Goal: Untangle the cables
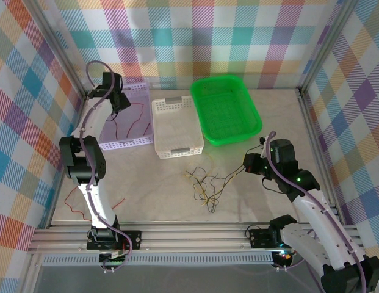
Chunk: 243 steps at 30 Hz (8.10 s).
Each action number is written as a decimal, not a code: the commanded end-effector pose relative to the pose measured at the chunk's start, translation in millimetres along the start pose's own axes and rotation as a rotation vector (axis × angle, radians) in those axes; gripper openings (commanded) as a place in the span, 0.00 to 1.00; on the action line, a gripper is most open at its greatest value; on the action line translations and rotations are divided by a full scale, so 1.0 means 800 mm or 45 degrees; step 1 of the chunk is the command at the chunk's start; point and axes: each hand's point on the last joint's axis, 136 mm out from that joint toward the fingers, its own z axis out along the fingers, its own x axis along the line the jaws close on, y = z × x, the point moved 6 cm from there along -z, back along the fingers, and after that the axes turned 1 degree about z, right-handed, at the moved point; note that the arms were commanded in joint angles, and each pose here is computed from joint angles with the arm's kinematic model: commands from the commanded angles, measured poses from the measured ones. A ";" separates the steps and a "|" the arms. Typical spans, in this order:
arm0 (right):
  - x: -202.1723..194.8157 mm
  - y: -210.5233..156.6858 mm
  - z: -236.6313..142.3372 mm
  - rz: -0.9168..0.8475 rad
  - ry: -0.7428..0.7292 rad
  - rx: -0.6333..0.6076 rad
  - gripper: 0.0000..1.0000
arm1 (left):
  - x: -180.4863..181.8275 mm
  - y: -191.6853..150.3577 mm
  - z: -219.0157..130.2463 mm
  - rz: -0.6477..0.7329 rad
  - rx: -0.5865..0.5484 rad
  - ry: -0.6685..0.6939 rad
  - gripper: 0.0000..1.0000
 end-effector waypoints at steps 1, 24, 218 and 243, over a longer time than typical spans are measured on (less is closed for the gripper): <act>-0.002 -0.007 0.002 0.000 -0.005 0.018 0.00 | 0.010 0.001 0.013 0.055 0.069 0.066 0.86; -0.004 -0.011 0.015 -0.010 -0.025 0.048 0.00 | 0.013 0.065 0.006 0.025 -0.078 0.111 1.00; -0.070 0.029 0.067 0.416 -0.247 0.008 0.00 | 0.220 -0.299 -0.185 -0.742 -0.111 0.614 0.00; -0.130 0.034 0.108 0.603 -0.346 0.049 0.00 | 0.180 -0.229 -0.251 -0.344 -0.370 0.109 0.00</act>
